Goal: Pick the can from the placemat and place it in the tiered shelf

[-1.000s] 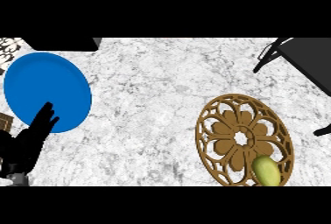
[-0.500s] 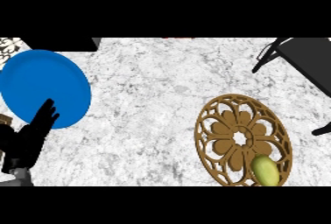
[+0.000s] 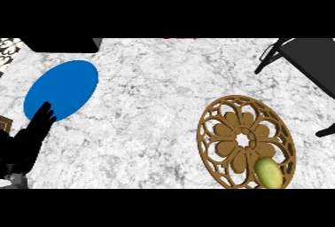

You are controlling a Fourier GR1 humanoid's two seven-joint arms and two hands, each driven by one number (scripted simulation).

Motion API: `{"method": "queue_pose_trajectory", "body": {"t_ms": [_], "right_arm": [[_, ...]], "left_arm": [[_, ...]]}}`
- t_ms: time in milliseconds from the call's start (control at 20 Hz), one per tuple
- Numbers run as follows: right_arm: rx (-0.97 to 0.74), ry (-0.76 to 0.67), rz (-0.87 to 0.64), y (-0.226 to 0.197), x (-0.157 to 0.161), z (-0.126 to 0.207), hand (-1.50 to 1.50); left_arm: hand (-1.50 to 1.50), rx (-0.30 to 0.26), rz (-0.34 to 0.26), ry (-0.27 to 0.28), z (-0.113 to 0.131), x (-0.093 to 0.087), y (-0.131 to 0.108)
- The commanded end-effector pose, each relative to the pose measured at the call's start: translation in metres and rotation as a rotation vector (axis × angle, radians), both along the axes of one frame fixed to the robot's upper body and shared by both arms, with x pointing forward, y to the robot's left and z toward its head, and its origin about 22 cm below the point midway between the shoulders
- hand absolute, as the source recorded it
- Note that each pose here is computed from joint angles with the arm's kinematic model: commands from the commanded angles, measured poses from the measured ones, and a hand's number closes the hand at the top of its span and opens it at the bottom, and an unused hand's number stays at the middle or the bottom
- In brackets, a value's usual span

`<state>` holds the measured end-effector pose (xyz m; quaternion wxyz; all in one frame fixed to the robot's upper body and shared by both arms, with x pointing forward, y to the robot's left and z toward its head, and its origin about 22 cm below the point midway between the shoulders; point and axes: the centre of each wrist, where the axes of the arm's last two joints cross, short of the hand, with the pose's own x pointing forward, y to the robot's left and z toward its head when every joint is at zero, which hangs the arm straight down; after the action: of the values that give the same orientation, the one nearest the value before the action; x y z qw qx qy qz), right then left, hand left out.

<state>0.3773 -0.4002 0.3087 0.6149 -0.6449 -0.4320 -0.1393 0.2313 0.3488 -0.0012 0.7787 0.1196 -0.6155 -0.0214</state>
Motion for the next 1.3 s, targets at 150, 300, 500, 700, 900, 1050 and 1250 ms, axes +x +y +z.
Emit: {"method": "queue_pose_trajectory", "body": {"t_ms": [150, 300, 500, 700, 900, 1050, 1250], "right_arm": [[0.105, -0.205, 0.042, -0.006, -0.025, 0.017, -1.50], [0.084, -0.310, 0.061, -0.001, -0.056, 0.033, -1.50], [0.070, -0.361, 0.031, 0.006, -0.101, 0.063, -1.50], [0.040, -0.367, -0.048, 0.015, -0.165, 0.085, -1.50], [0.054, -0.343, -0.116, 0.013, -0.224, 0.102, -1.50], [0.041, -0.286, -0.081, 0.011, -0.251, 0.103, -1.50], [0.038, -0.302, -0.068, 0.008, -0.287, 0.099, -1.50]], "left_arm": [[0.00, 0.005, 0.009, 0.000, -0.008, -0.001, 0.006], [0.00, 0.004, 0.034, -0.008, 0.002, -0.003, 0.013], [0.00, 0.000, 0.028, 0.002, 0.012, -0.002, 0.015], [0.00, -0.004, 0.044, 0.013, 0.005, -0.006, 0.011], [0.00, -0.008, 0.065, 0.022, 0.000, -0.022, 0.013], [0.00, 0.007, 0.103, 0.028, -0.005, -0.024, 0.026], [0.00, 0.000, 0.109, 0.037, 0.000, -0.020, 0.024]]}}
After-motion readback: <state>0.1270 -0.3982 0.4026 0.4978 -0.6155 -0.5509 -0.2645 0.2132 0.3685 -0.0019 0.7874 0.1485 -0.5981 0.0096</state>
